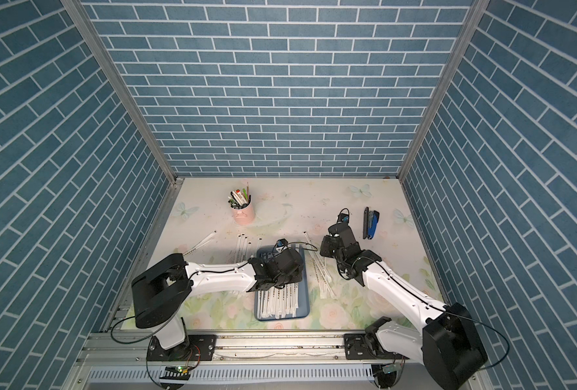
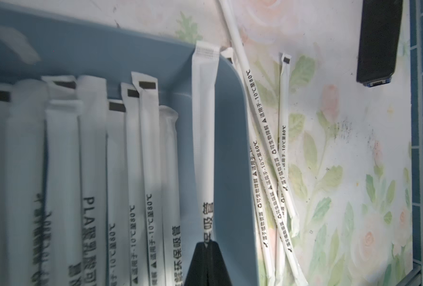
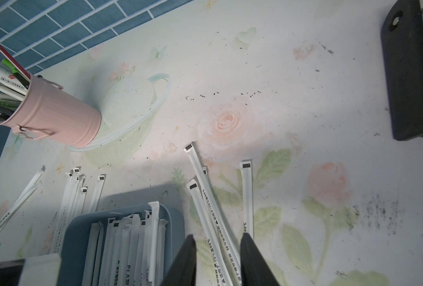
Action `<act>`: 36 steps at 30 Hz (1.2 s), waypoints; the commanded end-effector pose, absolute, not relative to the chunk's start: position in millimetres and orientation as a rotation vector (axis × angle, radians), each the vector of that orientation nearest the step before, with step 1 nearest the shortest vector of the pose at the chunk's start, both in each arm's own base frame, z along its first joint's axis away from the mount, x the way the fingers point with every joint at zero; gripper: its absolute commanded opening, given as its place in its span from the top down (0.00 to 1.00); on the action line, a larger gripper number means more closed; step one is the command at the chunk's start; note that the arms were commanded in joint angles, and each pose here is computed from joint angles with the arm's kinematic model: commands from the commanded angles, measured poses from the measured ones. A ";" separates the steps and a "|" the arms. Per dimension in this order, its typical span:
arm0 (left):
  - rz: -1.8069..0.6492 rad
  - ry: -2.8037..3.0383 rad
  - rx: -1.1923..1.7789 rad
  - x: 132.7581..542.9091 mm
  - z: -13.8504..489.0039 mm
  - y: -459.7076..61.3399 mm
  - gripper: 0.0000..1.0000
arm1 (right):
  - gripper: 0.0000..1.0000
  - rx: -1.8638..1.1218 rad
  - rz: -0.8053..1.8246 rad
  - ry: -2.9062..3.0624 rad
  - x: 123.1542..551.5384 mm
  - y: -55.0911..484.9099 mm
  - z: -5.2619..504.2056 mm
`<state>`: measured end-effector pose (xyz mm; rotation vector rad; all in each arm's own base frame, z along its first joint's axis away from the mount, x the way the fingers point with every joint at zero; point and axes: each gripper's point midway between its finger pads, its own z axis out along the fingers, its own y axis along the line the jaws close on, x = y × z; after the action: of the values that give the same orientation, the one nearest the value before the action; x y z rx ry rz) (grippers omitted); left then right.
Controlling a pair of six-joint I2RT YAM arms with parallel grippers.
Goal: Put the straws into the storage box
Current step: Place the straw in the storage box.
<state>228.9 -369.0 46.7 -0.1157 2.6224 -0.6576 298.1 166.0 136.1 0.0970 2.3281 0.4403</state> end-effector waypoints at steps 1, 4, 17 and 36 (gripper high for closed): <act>-0.695 2.632 -0.114 226.6 43.9 -379.7 1.00 | 0.68 0.069 0.420 2.340 292.6 161.2 133.3; -0.673 2.641 -0.119 226.8 37.8 -377.5 1.00 | 0.68 0.069 0.420 2.344 291.3 160.4 131.1; -0.672 2.636 -0.117 228.0 41.0 -377.3 0.88 | 0.68 0.057 0.415 2.356 292.5 162.4 126.7; -0.510 2.336 0.144 271.1 158.2 -318.9 0.41 | 0.68 -0.187 0.326 2.554 291.8 156.8 81.3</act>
<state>251.1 -344.5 131.3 0.0317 2.4212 -0.6360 294.0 149.7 83.6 -0.0604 2.5131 0.3299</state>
